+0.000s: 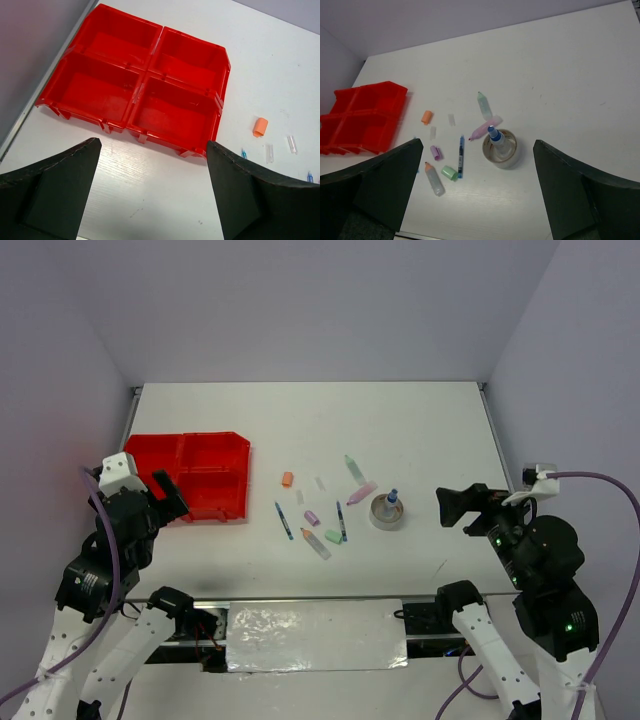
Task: Sort the stationery into containers
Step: Pick up the stationery from the center of the board, then place the stationery in the storage box.
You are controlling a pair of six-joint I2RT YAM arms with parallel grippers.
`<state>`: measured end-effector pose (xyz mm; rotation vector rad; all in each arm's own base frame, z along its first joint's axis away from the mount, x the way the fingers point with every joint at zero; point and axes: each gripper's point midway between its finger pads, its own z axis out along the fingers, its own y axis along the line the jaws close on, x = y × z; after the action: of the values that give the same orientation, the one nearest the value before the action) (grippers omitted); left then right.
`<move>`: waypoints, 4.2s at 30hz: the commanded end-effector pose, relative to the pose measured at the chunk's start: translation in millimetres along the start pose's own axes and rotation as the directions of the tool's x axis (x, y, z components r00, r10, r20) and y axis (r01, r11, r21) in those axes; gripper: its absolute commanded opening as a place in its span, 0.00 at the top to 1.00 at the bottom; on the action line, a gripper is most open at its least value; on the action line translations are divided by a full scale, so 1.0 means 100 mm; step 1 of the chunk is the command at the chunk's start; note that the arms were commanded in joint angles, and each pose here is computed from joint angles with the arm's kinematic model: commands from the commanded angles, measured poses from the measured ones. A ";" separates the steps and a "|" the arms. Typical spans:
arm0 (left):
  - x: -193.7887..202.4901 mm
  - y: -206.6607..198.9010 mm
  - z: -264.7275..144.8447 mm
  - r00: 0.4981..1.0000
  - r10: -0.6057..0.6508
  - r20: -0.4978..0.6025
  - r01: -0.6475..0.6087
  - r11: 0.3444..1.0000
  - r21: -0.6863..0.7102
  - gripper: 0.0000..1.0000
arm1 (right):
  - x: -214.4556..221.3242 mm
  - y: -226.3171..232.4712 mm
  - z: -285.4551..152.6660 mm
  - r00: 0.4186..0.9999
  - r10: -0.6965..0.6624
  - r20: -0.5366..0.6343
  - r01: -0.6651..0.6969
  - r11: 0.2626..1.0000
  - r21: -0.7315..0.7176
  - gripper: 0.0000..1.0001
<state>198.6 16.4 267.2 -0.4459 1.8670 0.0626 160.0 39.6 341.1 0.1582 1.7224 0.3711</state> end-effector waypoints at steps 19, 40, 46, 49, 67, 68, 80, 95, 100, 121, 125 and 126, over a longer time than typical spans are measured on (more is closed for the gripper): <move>-0.09 -0.12 0.00 0.999 -0.023 0.046 0.020 0.998 0.066 0.01 | 0.75 0.26 0.58 0.978 0.097 -0.184 -0.129 0.977 -0.172 0.00; 0.01 -0.27 0.11 0.999 0.033 -0.007 -0.032 0.994 0.108 0.01 | 1.60 -0.07 1.51 0.962 -0.116 -0.247 0.126 0.992 0.024 0.26; 0.03 -0.29 0.13 0.999 0.039 -0.017 -0.037 0.993 0.114 0.01 | 1.70 -0.01 1.61 0.949 -0.155 -0.274 0.166 0.986 0.017 0.29; 0.04 -0.30 0.13 0.999 0.041 -0.020 -0.038 0.993 0.116 0.01 | 1.73 0.00 1.67 0.945 -0.169 -0.281 0.185 0.982 0.031 0.34; 0.07 -0.36 0.15 0.998 0.059 -0.036 -0.053 0.988 0.143 0.01 | 1.84 -0.06 1.69 0.939 -0.169 -0.301 0.204 0.975 0.090 0.70; 0.07 -0.36 0.15 0.998 0.058 -0.035 -0.052 0.988 0.144 0.01 | 1.83 -0.06 1.69 0.938 -0.169 -0.301 0.204 0.975 0.090 0.73; 0.04 -0.45 0.11 0.998 0.062 -0.021 -0.057 0.977 0.206 0.01 | 1.40 0.08 1.57 0.960 -0.156 -0.233 0.177 0.982 0.069 0.96; -0.19 -2.41 -0.37 0.970 0.222 0.100 -0.171 0.328 0.929 0.01 | 0.40 1.21 0.91 0.953 -0.062 -0.295 -0.053 0.930 -0.364 1.00; -0.13 -3.05 -0.98 0.912 0.252 0.324 -0.352 0.075 0.933 0.01 | 0.30 1.67 0.72 0.924 -0.052 -0.380 -0.176 0.823 -0.540 1.00; 0.38 -3.52 -1.28 0.842 0.393 0.370 -0.374 -0.070 0.925 0.19 | 0.18 2.02 0.29 0.904 -0.044 -0.424 -0.303 0.634 -0.712 1.00; 0.45 -3.60 -1.26 0.824 0.441 0.356 -0.362 -0.074 0.929 0.58 | 0.15 2.04 0.30 0.908 -0.036 -0.418 -0.303 0.632 -0.713 1.00; 0.46 -3.61 -1.25 0.820 0.449 0.354 -0.363 -0.070 0.929 0.69 | 0.15 2.04 0.31 0.909 -0.036 -0.415 -0.301 0.632 -0.714 1.00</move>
<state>188.9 -355.2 317.7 1.1801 1.5890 -0.8634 178.2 232.6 367.9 -0.4073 1.8765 1.2163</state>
